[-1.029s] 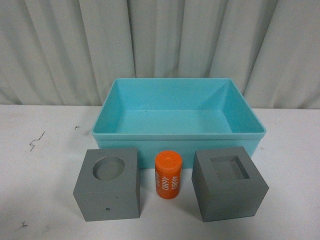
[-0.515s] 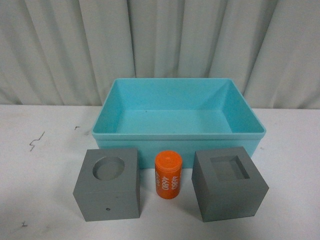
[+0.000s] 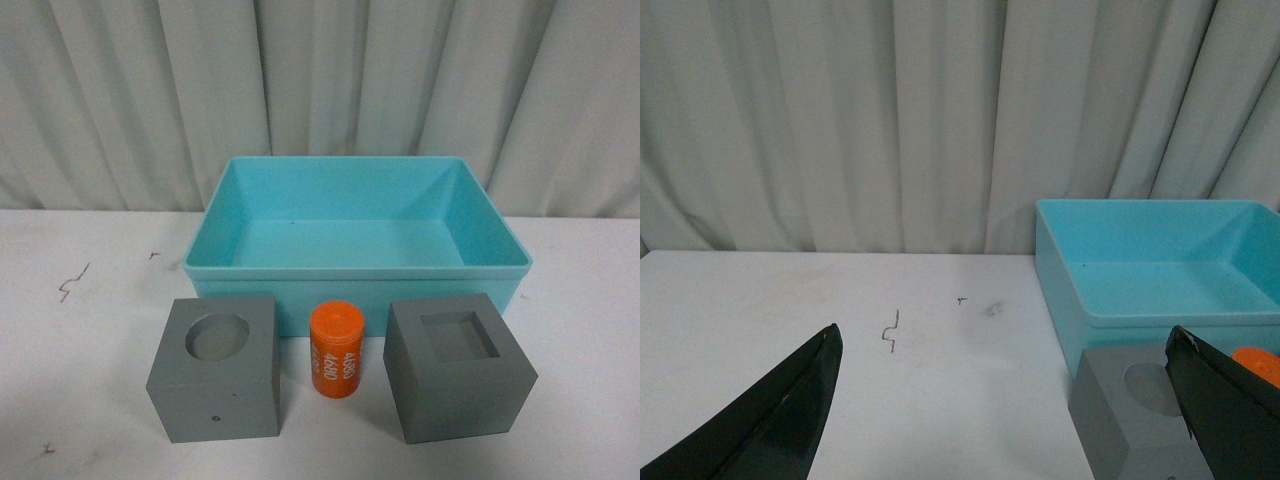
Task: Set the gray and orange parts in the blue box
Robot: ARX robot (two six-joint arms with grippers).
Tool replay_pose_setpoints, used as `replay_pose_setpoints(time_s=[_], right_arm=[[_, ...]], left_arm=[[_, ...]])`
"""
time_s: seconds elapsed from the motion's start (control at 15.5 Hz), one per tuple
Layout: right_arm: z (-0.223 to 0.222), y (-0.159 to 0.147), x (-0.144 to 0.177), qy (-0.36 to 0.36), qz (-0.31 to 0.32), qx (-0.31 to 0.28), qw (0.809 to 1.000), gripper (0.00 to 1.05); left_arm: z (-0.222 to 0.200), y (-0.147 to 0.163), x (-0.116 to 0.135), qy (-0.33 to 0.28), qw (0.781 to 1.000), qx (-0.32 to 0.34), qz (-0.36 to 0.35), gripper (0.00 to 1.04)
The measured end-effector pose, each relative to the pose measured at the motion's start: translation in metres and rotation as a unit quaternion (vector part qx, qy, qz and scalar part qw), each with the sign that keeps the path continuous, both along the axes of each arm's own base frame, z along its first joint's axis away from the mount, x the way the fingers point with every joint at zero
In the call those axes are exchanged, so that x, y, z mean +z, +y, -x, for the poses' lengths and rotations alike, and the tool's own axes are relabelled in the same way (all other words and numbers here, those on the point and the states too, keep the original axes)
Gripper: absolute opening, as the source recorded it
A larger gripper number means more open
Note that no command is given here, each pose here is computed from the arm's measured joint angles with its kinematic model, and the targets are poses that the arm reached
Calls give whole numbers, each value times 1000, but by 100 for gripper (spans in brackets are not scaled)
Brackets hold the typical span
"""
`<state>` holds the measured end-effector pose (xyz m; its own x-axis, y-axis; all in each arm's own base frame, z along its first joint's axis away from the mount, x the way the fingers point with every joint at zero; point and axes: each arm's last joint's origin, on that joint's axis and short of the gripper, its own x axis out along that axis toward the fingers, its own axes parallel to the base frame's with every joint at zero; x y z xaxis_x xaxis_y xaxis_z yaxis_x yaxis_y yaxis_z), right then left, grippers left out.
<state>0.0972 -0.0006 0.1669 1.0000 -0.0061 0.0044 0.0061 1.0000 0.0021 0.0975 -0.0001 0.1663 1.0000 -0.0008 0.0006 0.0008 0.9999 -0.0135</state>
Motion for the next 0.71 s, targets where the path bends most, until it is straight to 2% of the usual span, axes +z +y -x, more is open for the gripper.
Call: replay_pose_setpoints(time_s=[0.71], right_arm=[[0, 0, 0, 0, 0, 0, 1000, 98]], left_arm=[[0, 0, 0, 0, 1000, 0, 0, 98]])
